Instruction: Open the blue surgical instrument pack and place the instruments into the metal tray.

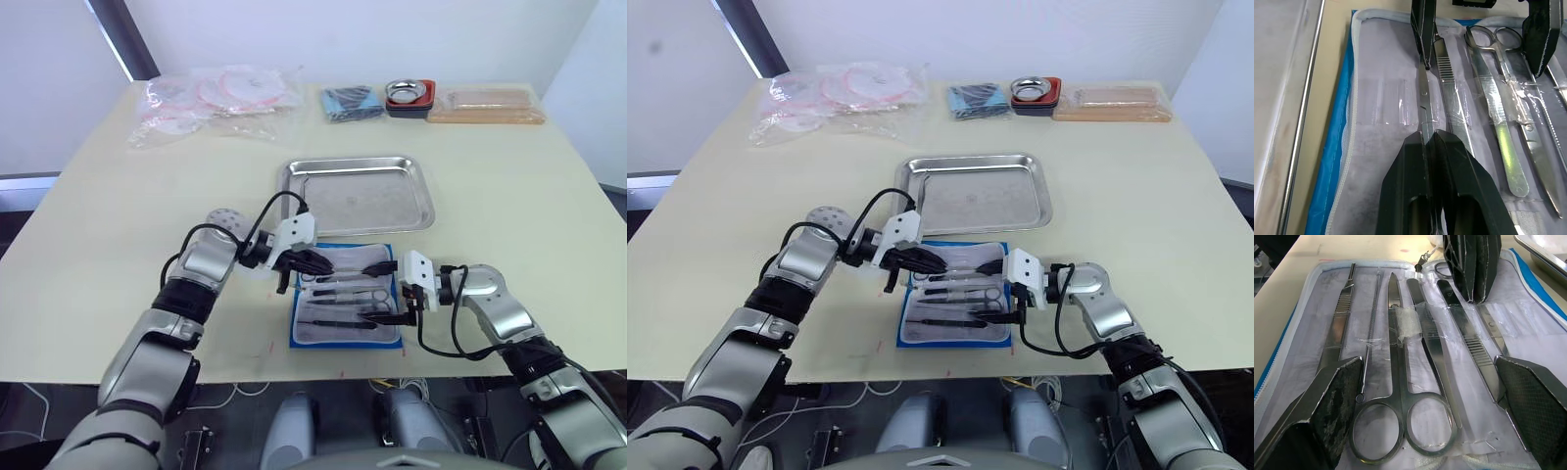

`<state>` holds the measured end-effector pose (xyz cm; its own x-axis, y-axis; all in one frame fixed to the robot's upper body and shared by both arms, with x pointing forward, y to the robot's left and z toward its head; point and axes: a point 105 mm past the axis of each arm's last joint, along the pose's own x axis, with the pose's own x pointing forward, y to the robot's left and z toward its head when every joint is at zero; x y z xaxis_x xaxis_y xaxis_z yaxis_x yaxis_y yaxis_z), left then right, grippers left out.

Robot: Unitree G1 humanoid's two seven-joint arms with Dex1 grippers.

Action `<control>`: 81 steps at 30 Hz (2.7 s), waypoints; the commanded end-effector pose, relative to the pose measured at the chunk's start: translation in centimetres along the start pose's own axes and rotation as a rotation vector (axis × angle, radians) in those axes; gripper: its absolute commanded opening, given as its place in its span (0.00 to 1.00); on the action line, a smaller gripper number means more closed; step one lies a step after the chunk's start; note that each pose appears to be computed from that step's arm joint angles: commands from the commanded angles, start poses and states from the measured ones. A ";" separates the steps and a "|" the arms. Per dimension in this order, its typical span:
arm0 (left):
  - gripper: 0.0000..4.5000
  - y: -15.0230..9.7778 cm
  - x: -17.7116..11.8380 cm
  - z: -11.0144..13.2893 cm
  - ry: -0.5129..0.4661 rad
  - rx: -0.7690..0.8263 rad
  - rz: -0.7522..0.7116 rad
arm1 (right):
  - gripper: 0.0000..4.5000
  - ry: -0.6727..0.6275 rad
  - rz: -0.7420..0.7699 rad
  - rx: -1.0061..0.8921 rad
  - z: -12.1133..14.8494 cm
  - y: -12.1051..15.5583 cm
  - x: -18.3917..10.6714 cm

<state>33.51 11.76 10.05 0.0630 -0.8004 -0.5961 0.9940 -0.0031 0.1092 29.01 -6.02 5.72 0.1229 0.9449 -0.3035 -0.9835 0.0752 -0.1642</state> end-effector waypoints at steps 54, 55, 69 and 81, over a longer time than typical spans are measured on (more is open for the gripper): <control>0.02 -0.5 -6.9 3.1 0.288 0.037 0.019 | 1.00 0.130 -0.001 0.105 -4.1 1.0 0.5; 0.02 -0.5 -7.0 3.1 0.289 0.037 0.020 | 1.00 0.130 -0.001 0.105 -4.0 1.0 0.5; 0.02 3.4 -6.9 8.5 -0.088 -0.088 0.370 | 1.00 0.132 0.002 0.106 -4.1 1.1 0.3; 0.02 7.4 -3.2 9.5 -0.296 -0.357 0.792 | 1.00 0.136 0.006 0.106 -4.2 1.3 0.3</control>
<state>38.70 9.10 20.30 0.6450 -0.7085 -0.2863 0.7580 0.6407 0.1221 29.35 -5.65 5.86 0.1291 0.9491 -0.2874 -0.9817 0.0813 -0.1722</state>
